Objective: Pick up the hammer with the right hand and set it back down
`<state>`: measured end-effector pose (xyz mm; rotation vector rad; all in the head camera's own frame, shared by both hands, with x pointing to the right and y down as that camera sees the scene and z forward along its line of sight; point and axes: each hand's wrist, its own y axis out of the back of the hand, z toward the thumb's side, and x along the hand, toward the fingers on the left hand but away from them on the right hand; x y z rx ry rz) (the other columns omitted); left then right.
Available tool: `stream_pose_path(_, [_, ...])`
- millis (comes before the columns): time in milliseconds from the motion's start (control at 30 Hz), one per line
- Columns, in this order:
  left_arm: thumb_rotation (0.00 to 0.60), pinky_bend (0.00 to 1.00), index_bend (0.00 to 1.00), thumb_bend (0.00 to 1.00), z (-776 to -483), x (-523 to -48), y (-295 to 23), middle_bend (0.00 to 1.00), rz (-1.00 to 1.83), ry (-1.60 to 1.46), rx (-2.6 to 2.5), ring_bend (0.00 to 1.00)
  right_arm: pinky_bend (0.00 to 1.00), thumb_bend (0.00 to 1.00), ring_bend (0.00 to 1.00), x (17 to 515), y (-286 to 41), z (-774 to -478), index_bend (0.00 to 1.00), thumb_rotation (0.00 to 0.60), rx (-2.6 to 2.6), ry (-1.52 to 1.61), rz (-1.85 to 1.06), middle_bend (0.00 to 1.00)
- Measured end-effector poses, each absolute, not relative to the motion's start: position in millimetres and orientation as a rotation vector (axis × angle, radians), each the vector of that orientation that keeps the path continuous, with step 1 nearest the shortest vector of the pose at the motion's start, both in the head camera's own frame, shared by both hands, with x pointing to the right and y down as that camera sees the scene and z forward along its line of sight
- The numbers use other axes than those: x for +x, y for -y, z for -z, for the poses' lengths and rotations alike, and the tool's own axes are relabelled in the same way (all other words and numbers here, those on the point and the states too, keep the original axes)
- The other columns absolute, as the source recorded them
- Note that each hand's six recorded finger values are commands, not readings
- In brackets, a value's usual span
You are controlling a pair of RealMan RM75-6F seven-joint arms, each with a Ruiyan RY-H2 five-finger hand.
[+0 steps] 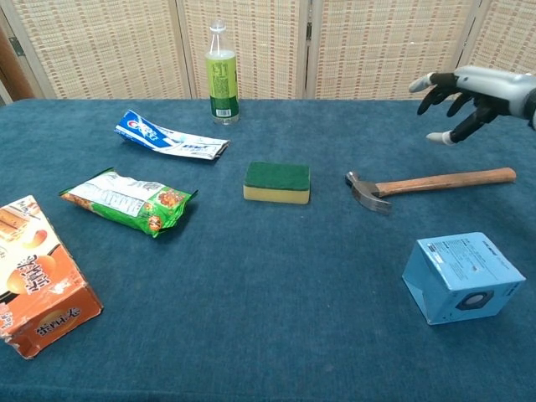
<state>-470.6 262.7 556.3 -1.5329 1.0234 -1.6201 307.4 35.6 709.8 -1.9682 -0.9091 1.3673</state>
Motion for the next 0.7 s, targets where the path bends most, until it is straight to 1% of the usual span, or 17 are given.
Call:
stream_pose_path(167, [0.600, 0.00, 0.00, 0.35, -555, -469, -258, 0.00, 1.601, -1.042, -1.541, 0.00, 0.21, 0.30, 0.15, 348, -55, -671, 0.11, 0.600, -1.874, 0.949, -1.353, 0.30])
stream_pose_path(333, [0.600, 0.00, 0.00, 0.35, -554, -465, -253, 0.00, 1.581, -1.063, -1.553, 0.00, 0.21, 0.30, 0.19, 384, -81, -639, 0.16, 0.600, -1.776, 0.976, -1.371, 0.35])
stream_pose_path(433, [0.600, 0.00, 0.00, 0.35, -553, -459, -247, 0.00, 1.552, -1.060, -1.557, 0.00, 0.21, 0.30, 0.20, 404, -101, -619, 0.19, 0.600, -1.720, 1.004, -1.377, 0.36])
stream_pose_path(567, [0.600, 0.00, 0.00, 0.35, -552, -452, -242, 0.00, 1.525, -1.066, -1.557, 0.00, 0.21, 0.30, 0.21, 430, -134, -585, 0.21, 0.600, -1.638, 1.059, -1.379, 0.37])
stream_pose_path(700, [0.600, 0.00, 0.00, 0.35, -553, -446, -239, 0.00, 1.515, -1.060, -1.558, 0.00, 0.21, 0.30, 0.22, 446, -164, -564, 0.22, 0.600, -1.600, 1.096, -1.397, 0.37])
